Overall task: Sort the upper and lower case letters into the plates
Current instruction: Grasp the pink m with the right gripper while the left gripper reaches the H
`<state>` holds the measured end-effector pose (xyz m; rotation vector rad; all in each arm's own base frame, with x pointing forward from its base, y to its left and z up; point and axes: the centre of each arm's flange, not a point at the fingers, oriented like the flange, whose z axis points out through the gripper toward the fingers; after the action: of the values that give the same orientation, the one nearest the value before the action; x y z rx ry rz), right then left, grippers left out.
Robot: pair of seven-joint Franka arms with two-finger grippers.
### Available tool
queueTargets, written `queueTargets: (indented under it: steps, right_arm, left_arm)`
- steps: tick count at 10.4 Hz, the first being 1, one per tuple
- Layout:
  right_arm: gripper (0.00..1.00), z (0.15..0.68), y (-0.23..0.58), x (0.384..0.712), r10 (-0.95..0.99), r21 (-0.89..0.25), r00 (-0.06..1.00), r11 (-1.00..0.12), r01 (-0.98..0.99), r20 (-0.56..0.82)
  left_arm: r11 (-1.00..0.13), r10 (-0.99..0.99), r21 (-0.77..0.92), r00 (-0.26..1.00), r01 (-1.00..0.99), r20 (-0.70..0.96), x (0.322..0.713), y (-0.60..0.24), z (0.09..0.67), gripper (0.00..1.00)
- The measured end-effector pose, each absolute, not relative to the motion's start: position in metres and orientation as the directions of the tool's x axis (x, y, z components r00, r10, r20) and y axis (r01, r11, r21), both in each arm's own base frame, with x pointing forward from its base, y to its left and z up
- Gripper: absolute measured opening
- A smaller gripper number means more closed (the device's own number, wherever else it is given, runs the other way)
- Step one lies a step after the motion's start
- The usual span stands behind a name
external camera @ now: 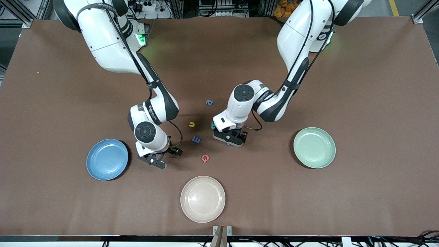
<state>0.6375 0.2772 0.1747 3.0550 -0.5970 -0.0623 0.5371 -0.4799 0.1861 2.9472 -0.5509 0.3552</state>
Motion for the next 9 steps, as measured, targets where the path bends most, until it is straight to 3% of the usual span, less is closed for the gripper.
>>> queueTargets:
  steps: [6, 9]
  right_arm:
    - [1.00, 0.177, 0.289, 0.635, -0.376, 0.004, 0.926, -0.927, -0.376, -0.029]
    - [1.00, 0.177, 0.293, 0.634, -0.377, -0.001, 0.926, -0.926, -0.377, -0.029]
  left_arm:
    - [-0.942, -0.304, 0.077, 0.927, -0.327, 0.220, 0.528, -0.476, 0.172, 0.94]
    - [-0.952, -0.276, 0.080, 0.939, -0.297, 0.206, 0.520, -0.478, 0.168, 0.78]
